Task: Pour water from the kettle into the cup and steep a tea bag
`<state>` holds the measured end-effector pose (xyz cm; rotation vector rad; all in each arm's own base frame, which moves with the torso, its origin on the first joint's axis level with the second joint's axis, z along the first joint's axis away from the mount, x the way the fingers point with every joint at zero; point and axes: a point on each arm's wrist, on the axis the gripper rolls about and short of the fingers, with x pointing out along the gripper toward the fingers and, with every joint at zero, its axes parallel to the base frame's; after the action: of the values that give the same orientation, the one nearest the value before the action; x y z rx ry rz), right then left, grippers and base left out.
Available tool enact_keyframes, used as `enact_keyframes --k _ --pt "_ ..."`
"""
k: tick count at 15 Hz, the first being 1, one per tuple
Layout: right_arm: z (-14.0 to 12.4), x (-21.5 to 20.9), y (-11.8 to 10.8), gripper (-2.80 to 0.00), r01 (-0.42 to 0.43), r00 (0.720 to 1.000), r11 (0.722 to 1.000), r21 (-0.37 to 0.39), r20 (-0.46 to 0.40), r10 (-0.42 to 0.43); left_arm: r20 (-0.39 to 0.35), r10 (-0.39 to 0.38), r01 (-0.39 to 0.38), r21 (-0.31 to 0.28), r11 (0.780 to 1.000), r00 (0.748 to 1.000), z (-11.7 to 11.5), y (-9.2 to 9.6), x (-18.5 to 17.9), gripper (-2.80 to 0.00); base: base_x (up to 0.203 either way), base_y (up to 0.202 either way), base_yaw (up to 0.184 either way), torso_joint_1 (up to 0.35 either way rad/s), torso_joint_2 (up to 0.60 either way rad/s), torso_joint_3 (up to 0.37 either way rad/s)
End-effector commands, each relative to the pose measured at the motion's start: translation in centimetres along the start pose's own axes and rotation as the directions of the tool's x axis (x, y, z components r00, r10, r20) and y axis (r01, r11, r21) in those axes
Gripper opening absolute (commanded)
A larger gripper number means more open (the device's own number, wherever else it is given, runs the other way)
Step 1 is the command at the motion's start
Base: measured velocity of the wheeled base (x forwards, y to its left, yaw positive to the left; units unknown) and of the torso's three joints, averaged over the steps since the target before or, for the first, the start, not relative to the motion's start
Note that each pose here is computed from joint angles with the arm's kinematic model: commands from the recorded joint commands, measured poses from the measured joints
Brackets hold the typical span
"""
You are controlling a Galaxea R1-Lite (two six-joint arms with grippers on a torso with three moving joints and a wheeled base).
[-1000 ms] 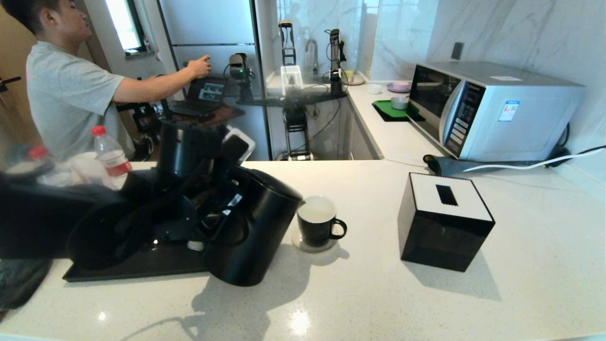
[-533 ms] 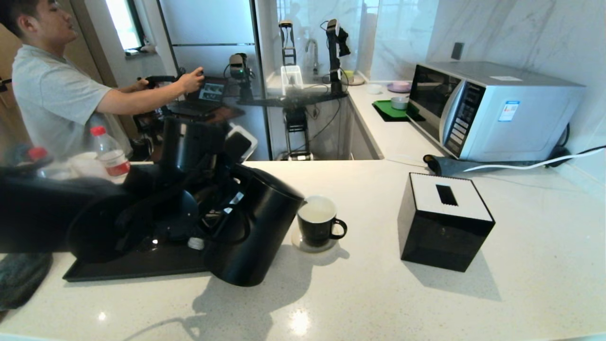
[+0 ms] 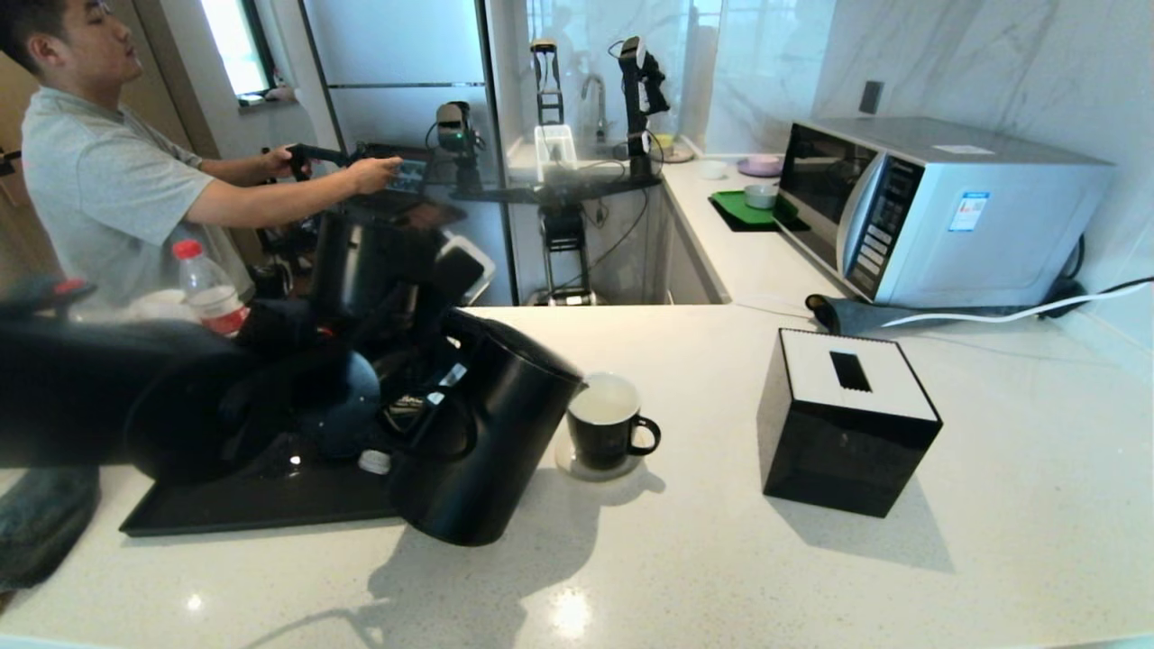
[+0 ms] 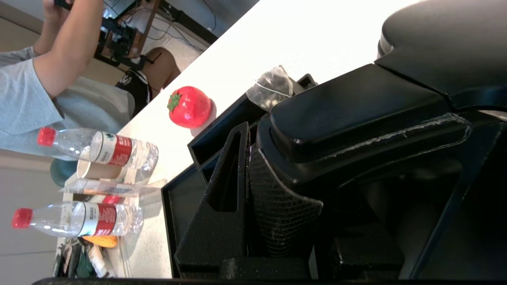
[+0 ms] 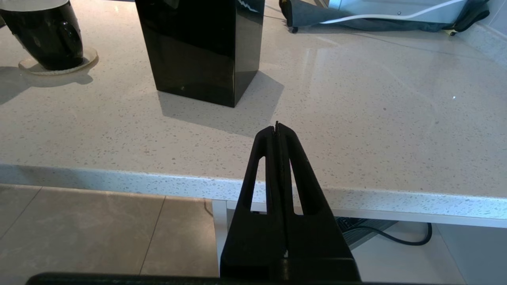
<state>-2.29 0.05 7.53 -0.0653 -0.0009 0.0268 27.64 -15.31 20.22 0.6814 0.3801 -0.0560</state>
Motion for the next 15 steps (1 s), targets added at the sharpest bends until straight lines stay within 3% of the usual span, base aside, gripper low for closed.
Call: enact_keyframes --k 1,15 --pt "0.0 0.01 0.0 -2.8 -0.001 1.0 1.0 -0.001 -0.001 0.001 -0.005 0.001 -0.001 0.004 1.0 1.0 0.13 0.08 -0.02 -2.8 0.0 0.0 0.0 0.0 0.0 0.0" --pt "0.0 0.01 0.0 -2.8 -0.001 1.0 1.0 -0.001 -0.001 0.001 -0.044 -0.017 0.018 0.03 0.999 0.999 0.34 0.59 -0.58 -2.8 0.0 0.0 0.0 0.0 0.0 0.0"
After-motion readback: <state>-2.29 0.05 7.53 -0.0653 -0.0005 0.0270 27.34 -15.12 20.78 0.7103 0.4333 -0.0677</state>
